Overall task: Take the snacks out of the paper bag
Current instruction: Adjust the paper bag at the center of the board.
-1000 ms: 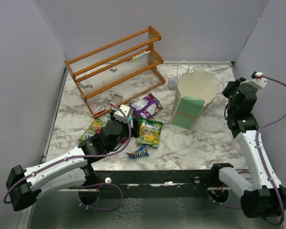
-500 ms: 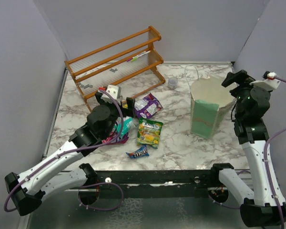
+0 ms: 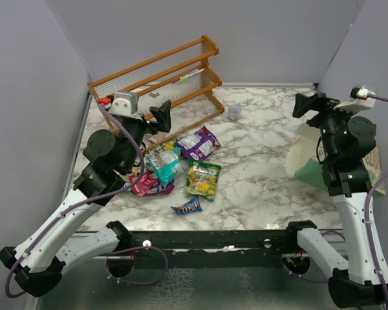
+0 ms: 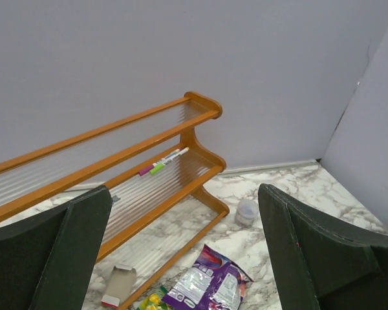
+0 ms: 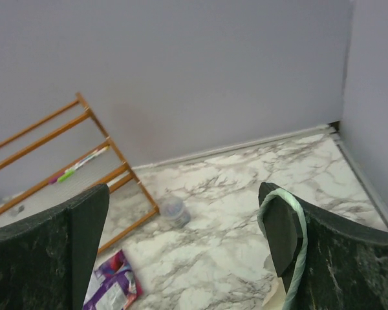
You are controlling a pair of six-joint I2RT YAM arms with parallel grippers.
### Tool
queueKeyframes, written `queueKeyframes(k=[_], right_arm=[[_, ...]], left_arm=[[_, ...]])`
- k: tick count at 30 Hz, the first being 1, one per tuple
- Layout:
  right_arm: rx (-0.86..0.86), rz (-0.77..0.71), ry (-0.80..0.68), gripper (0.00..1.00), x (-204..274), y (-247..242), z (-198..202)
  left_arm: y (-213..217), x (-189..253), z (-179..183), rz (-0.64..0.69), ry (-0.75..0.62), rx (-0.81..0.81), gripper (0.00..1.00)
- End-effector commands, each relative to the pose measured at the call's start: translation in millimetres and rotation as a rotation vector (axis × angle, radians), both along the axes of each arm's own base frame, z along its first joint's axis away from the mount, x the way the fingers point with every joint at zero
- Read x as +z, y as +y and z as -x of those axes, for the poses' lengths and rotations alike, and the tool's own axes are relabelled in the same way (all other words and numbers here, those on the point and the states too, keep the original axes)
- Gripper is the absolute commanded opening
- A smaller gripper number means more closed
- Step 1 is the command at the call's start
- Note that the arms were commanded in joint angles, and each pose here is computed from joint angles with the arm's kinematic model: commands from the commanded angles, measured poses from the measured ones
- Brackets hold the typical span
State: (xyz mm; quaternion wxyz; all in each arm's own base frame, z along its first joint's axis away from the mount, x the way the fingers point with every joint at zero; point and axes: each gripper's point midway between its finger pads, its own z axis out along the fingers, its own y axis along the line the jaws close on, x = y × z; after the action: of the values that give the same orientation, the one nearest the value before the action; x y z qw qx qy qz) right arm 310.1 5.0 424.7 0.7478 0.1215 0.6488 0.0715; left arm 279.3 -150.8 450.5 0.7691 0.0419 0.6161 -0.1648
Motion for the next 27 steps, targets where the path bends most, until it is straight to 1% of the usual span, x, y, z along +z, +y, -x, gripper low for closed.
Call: queueKeyframes(k=[1, 4, 6, 9, 12, 14, 22, 24, 27], right_arm=[[0.305, 0.041, -0.041, 0.99, 10.9, 55.6, -5.4], [0.405, 0.000, -0.037, 0.98, 17.2, 73.7, -7.5], [0.400, -0.028, -0.044, 0.97, 20.5, 73.2, -8.6], [0.277, -0.067, -0.034, 0.97, 17.1, 52.9, -16.8], [0.113, -0.104, 0.027, 0.97, -9.6, 25.9, -31.1], [0.040, -0.112, 0.075, 0.98, -33.2, 14.0, -40.4], [-0.075, -0.048, 0.200, 1.00, -93.8, -4.8, -66.7], [-0.070, -0.012, 0.225, 0.99, -105.3, -4.5, -72.6], [-0.011, 0.039, 0.256, 0.99, -112.5, 4.9, -83.4]], left_arm=[[-14.7, -13.3, -2.0, -0.030, 0.013, -0.064, 0.99], [-14.2, -18.1, -0.8, -0.024, 0.018, -0.066, 0.99], [-11.8, -18.6, 1.4, -0.016, 0.012, -0.063, 0.99], [-7.3, -16.7, 3.9, -0.015, 0.004, -0.054, 0.99], [-3.6, -15.2, 6.4, -0.016, -0.003, -0.047, 0.99], [-2.2, -15.2, 7.3, -0.014, -0.005, -0.044, 0.99], [-3.7, -15.9, 6.9, -0.016, -0.004, -0.050, 0.99], [-4.5, -16.4, 6.8, -0.015, -0.004, -0.052, 0.99], [-7.5, -19.8, 5.6, -0.014, 0.005, -0.061, 0.99]])
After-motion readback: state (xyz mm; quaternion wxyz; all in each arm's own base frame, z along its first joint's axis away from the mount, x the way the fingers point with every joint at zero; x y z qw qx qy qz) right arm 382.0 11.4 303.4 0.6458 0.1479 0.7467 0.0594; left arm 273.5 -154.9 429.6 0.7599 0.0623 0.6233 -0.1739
